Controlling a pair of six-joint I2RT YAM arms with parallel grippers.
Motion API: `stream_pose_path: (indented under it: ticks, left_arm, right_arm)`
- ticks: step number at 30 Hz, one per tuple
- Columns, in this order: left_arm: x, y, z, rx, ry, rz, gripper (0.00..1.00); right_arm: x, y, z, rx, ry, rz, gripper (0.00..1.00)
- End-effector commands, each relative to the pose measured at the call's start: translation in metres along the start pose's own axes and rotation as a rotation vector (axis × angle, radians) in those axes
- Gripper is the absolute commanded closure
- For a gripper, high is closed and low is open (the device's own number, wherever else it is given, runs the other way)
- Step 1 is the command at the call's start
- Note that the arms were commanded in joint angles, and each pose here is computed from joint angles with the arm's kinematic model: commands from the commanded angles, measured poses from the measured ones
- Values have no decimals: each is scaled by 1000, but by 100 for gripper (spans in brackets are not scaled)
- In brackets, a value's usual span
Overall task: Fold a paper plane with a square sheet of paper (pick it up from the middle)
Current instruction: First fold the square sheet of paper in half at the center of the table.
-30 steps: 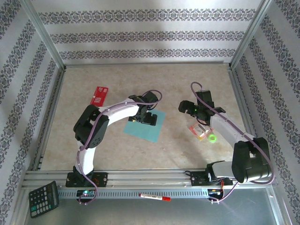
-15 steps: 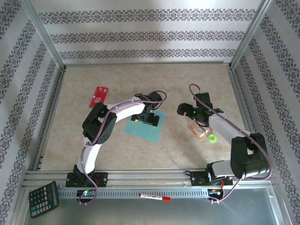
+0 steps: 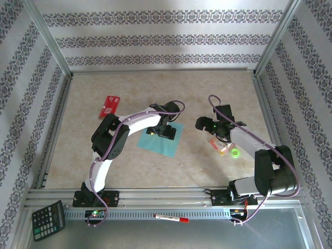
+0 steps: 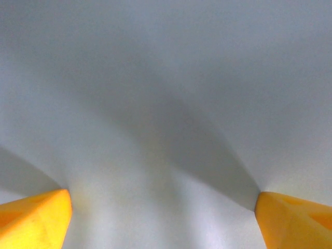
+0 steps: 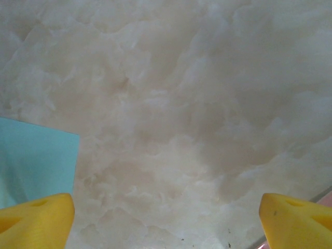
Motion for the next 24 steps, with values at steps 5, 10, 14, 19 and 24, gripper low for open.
stream_pose_path:
  ticks: [5,10,14,19,24]
  left_arm:
    - [33,29,3,23,-37,112,15]
    - [26,24,-1,19,-8,86,21]
    - [16,15,-10,16,57,39,39]
    - [-11,4,-22,-19,179,-75,63]
    - [-80,-5,-55,-51,563,-277,77]
  right_arm:
    - [0,1,-4,12,2,-2,8]
    - [1,0,-4,14,0,-1,8]
    - [1,0,-3,16,-1,1,8]
    - [-4,-2,-2,9,1,-7,8]
    - [-17,-8,0,-8,2,-21,8]
Point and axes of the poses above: each hand's point on the last joint's axis, 136 mm out from that joint toward the fingers, its own x axis out along the fingers, its own z axis along the line the jaws close on, y = z × x, the point moved 4 cm from there along -x, back along the fingers
